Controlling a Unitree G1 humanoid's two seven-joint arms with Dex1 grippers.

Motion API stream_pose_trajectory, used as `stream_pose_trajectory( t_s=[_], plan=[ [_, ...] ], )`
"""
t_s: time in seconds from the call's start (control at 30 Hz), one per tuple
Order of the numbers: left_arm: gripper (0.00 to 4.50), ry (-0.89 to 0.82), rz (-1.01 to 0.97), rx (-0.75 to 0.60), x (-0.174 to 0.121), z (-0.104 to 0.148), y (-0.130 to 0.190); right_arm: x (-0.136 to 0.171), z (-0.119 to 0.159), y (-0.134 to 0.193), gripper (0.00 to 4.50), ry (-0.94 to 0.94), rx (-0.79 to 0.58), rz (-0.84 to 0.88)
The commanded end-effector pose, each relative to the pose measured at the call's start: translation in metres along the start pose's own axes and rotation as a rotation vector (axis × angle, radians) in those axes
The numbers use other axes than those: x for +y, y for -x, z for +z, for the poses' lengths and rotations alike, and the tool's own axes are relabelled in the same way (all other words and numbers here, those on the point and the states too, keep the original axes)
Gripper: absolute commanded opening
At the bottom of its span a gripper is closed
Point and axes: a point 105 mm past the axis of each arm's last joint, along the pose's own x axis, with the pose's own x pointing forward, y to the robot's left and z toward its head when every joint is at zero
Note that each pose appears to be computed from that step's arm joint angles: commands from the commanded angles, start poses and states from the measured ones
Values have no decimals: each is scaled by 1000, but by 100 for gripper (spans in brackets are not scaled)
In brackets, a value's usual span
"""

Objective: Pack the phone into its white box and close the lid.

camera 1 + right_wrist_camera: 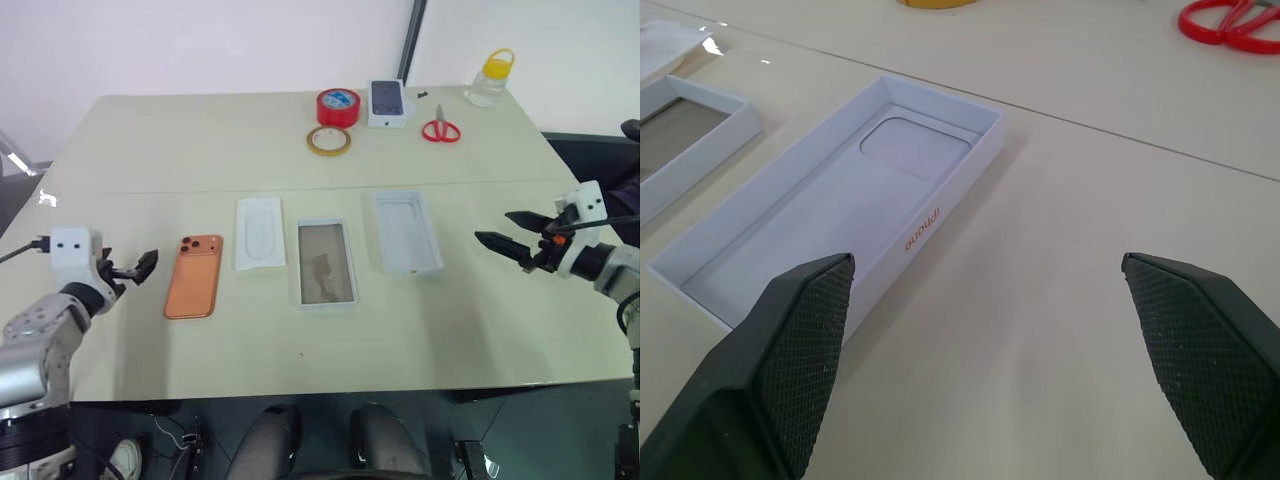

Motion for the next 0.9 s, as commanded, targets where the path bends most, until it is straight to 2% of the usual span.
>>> stream_pose_trajectory(
  t_s=[0.03, 0.2, 0.37, 0.53, 0.67, 0.8, 0.9],
  plan=[
    [450, -16, 13, -59, 1, 17, 3, -3, 18, 2, 448, 45, -43, -7],
    [450, -2, 13, -68, -3, 18, 3, 4, 19, -3, 448, 52, -50, 17],
    [450, 25, -46, -84, -27, 24, -1, 24, 25, -17, 448, 82, -65, 94],
    [450, 128, -212, -100, -81, 40, -11, 72, 28, -34, 448, 173, -54, 256],
    [450, 149, -360, -11, -134, 36, -19, 126, 30, -49, 448, 286, -54, 399],
    [450, 189, -377, 102, -150, 28, -28, 163, 35, -52, 448, 341, -83, 483],
    [450, 227, -374, 134, -155, 29, -33, 174, 33, -51, 448, 342, -86, 504]
  ],
)
